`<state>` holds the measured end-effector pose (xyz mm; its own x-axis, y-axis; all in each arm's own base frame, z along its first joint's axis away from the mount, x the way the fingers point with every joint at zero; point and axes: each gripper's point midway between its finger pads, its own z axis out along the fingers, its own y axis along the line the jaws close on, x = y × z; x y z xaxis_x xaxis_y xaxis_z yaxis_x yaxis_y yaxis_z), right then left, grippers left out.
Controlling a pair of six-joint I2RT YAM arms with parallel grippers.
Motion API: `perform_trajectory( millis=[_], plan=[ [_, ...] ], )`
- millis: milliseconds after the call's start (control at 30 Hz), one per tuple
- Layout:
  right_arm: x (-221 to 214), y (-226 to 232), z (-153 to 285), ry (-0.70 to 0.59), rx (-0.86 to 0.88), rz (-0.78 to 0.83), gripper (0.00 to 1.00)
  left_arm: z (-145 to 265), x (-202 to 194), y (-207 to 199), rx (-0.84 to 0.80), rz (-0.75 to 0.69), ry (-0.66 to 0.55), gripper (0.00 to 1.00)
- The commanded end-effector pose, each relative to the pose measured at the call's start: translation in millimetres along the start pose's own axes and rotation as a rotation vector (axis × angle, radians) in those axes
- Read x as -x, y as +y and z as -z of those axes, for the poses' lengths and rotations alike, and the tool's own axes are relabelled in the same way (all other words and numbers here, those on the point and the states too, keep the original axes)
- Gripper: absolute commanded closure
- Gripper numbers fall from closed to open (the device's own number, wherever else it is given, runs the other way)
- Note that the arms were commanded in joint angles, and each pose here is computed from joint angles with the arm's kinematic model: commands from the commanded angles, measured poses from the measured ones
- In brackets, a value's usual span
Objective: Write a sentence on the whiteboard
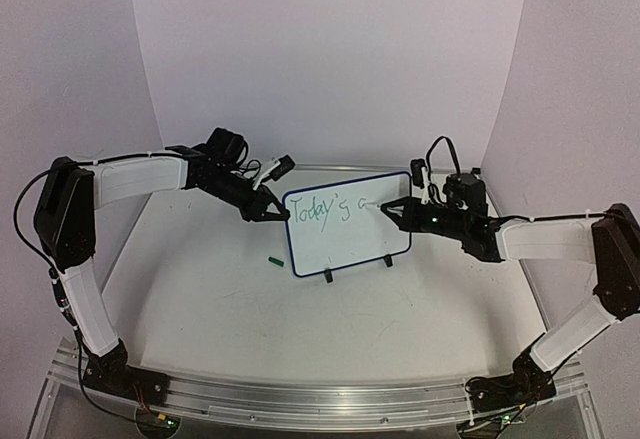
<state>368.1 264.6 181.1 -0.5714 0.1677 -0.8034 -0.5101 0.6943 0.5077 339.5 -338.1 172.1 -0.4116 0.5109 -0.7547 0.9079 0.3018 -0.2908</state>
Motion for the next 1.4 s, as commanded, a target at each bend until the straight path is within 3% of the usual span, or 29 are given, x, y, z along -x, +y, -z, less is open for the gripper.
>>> perform_trajectory(
  millis=[0, 333, 1000, 1367],
  plan=[
    [40.8, 8.9, 11.9, -0.122, -0.016, 0.027, 1.00, 8.2, 1.2, 1.0, 0.054, -0.044, 0.023, 1.00],
    [43.9, 10.3, 12.3, -0.129, -0.014, 0.028, 1.00, 8.7, 1.6, 0.7, 0.053, -0.044, 0.023, 1.00],
    [0.1, -3.3, 2.6, -0.015, -0.005, -0.027, 1.00, 8.2, 1.3, 1.2, 0.054, -0.044, 0.024, 1.00],
    [14.9, -10.5, 14.0, -0.084, -0.077, -0.023, 1.00, 8.2, 1.1, 1.2, 0.054, -0.045, 0.025, 1.00]
  ],
)
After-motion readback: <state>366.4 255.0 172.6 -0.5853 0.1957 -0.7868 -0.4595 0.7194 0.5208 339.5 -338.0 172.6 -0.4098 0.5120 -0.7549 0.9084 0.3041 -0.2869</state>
